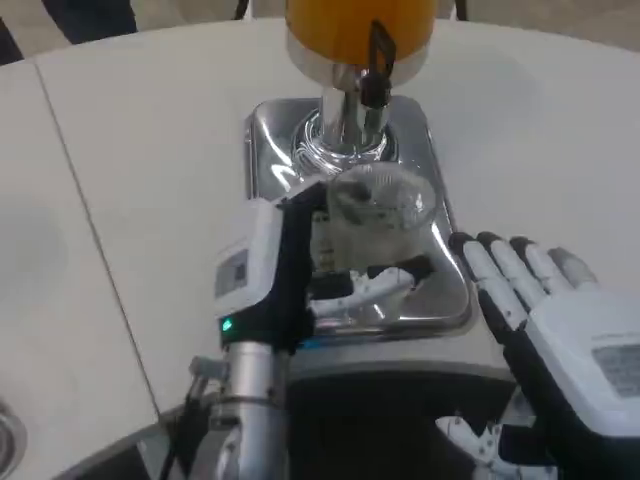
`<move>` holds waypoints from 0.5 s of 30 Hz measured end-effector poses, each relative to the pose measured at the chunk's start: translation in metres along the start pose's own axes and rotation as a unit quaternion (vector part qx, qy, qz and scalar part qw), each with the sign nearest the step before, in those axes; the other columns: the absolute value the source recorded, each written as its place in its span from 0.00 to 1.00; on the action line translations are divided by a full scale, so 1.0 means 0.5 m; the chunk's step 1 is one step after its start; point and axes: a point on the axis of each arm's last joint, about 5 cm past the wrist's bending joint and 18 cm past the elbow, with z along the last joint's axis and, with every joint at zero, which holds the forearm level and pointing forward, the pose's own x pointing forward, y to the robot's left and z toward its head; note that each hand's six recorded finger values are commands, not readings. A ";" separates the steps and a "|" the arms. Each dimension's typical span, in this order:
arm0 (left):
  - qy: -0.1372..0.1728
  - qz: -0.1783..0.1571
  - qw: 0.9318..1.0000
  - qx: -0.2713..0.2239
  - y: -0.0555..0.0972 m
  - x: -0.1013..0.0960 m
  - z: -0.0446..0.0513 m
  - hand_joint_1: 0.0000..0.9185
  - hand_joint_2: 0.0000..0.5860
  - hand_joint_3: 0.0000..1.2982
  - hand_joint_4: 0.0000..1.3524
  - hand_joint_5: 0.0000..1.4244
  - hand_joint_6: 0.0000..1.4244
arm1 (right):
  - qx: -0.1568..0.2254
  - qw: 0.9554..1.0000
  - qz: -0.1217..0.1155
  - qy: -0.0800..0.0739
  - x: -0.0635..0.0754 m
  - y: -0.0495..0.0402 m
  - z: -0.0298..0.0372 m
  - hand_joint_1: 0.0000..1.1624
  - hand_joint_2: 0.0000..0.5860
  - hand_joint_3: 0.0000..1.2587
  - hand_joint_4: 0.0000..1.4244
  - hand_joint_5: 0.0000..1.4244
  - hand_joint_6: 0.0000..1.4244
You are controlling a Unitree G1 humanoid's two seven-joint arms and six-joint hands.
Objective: Grasp the cup under the faucet to collect the drink, then remove the cup.
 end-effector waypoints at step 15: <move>0.018 0.033 0.998 0.058 -0.020 0.047 -0.027 0.64 0.15 0.61 0.70 0.82 0.97 | -0.001 1.000 0.005 0.013 0.002 0.001 0.004 0.45 0.60 0.00 0.00 0.00 0.01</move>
